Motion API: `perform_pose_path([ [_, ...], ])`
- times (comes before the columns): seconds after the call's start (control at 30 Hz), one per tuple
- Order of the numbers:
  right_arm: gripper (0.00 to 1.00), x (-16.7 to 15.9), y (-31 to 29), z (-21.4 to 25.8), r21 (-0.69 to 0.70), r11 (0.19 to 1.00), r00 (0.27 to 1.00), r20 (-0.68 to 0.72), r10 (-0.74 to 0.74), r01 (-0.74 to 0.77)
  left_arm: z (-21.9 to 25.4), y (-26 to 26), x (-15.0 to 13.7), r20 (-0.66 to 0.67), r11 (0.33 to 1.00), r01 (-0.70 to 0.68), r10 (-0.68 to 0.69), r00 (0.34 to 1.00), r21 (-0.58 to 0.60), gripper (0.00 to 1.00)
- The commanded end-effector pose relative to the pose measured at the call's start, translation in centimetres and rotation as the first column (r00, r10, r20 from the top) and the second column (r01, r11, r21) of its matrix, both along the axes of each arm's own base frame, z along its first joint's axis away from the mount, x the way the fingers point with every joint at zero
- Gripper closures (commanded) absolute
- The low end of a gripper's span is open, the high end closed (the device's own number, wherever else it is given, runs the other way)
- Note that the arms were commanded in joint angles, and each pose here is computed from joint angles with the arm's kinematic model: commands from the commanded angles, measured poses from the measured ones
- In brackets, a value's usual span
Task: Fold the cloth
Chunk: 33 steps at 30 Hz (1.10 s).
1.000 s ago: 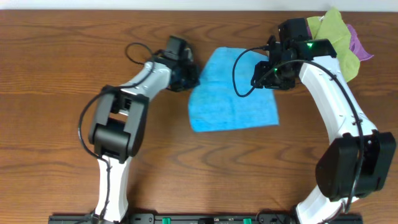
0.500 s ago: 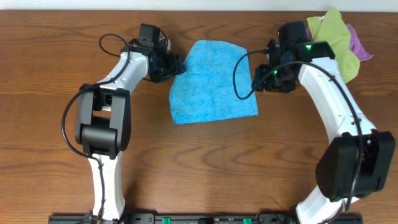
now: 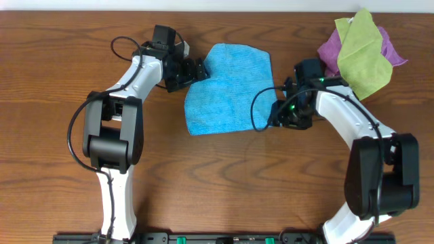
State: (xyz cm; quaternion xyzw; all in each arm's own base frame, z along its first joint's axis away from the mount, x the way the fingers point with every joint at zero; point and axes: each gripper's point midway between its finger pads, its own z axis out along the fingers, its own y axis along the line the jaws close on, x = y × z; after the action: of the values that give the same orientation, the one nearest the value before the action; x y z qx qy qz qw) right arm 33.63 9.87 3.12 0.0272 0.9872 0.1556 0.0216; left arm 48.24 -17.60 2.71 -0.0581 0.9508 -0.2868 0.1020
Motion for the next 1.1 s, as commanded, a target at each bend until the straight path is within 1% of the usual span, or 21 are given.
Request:
perform_pose_path([
  [0.0,0.45,-0.2,0.6,0.2,0.029,1.000,1.000,0.006,-0.012,0.012,0.7,-0.4,0.1,0.014,1.000,0.019,-0.019,1.000,-0.012,0.04],
  [0.23,0.45,0.4,0.6,-0.6,0.025,1.000,0.999,0.030,-0.013,0.012,0.6,-0.3,0.2,0.017,1.000,0.016,-0.016,1.000,-0.007,0.05],
  [0.57,0.45,1.4,0.3,-3.3,0.000,1.000,1.000,0.028,-0.015,0.015,0.7,-0.3,0.2,0.016,1.000,0.016,-0.016,1.000,-0.008,0.05],
  [0.8,0.51,1.9,0.3,-4.0,-0.001,1.000,0.999,0.036,-0.016,0.016,0.6,-0.3,0.2,0.016,1.000,0.016,-0.016,1.000,-0.008,0.05],
  [0.83,0.54,2.0,0.3,-4.0,0.000,1.000,0.999,0.037,-0.016,0.016,0.7,-0.3,0.2,0.017,1.000,0.016,-0.016,1.000,-0.008,0.05],
  [0.87,0.60,2.0,0.4,-4.0,0.000,1.000,0.999,0.039,-0.016,0.016,0.7,-0.3,0.2,0.017,1.000,0.016,-0.016,1.000,-0.008,0.05],
  [0.93,0.79,2.0,0.2,-4.1,-0.007,1.000,0.999,0.039,-0.017,0.017,0.7,-0.2,0.2,0.017,1.000,0.015,-0.015,1.000,-0.007,0.05],
  [0.97,0.93,2.0,0.2,-4.1,-0.009,1.000,0.999,0.039,-0.017,0.017,0.6,-0.2,0.2,0.017,1.000,0.014,-0.014,1.000,-0.007,0.04],
  [1.0,0.98,1.9,0.1,-4.1,-0.014,1.000,0.999,0.036,-0.017,0.018,0.6,-0.2,0.2,0.017,1.000,0.014,-0.014,1.000,-0.007,0.05],
  [1.07,0.99,1.4,-0.4,-4.3,-0.044,0.999,1.000,0.015,-0.020,0.021,0.6,-0.1,0.3,0.017,1.000,0.012,-0.011,1.000,-0.007,0.05],
])
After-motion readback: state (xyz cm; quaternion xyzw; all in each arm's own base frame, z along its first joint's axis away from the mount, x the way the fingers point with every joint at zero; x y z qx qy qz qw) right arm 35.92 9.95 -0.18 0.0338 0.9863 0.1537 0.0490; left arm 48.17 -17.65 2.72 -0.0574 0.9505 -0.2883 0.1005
